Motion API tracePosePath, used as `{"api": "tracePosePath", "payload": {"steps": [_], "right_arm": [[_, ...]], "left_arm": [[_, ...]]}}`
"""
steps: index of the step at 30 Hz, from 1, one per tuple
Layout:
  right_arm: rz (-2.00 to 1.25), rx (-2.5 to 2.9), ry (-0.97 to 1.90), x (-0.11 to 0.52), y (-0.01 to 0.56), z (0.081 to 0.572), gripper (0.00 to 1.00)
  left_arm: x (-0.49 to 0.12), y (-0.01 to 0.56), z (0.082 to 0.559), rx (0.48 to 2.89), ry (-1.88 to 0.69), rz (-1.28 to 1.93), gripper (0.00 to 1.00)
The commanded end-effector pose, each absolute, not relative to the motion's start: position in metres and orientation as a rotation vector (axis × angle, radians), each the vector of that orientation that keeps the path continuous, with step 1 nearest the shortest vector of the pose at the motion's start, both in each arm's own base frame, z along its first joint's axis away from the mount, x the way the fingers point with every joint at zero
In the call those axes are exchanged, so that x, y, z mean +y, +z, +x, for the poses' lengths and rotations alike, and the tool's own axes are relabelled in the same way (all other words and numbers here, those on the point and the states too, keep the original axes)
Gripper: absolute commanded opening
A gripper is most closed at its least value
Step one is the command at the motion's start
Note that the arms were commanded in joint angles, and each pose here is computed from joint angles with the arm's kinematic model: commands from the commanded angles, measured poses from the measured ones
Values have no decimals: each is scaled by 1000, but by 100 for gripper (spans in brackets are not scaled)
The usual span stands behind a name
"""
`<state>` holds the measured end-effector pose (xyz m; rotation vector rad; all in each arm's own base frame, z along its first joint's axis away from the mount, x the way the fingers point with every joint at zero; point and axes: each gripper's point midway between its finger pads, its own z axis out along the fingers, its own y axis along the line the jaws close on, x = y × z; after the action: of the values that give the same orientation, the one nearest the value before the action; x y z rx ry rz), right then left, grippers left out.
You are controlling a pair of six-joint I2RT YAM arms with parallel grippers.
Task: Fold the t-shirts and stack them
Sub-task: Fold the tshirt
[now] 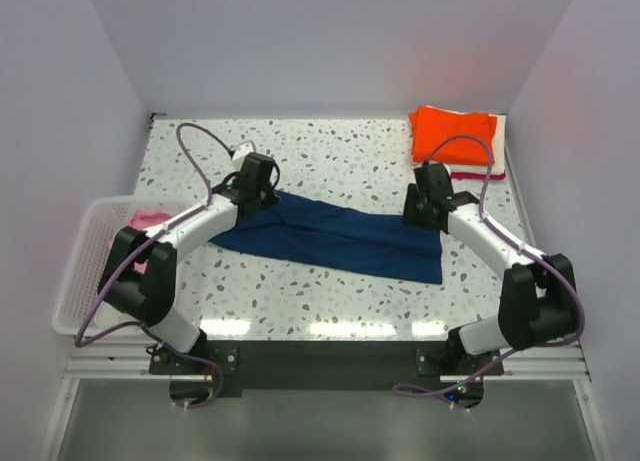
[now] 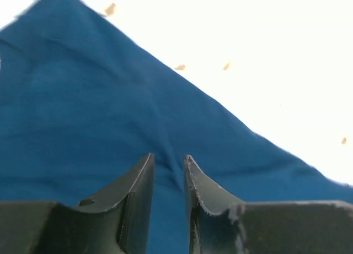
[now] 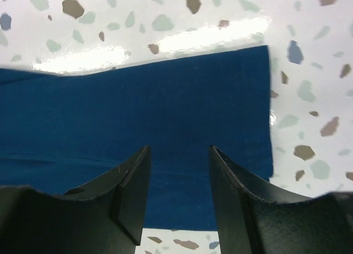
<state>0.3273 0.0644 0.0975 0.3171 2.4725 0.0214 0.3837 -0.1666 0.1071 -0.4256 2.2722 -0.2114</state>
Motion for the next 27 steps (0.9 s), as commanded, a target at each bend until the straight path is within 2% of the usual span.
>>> {"api": "tracePosePath", "payload": {"steps": [1,7,12,15,19,27], "right_arm": [[209,2477,19,77,96,344,50],[168,2523,16,85,75,350,49],[165,2513,66,96,77,349,49],[162,2506,83,101,78,347,49],[166,2501,86,100,77,345,49],[169,2503,97,102,77,345,48]], "left_arm": [[-139,98,399,2284,-171,-566,32],[-125,75,414,2305,-118,-601,31],[-126,78,431,2284,-107,-547,45],[-128,79,442,2277,-98,-517,49],[-135,74,453,2312,-90,-483,49],[-128,50,451,2369,0,-530,39]]}}
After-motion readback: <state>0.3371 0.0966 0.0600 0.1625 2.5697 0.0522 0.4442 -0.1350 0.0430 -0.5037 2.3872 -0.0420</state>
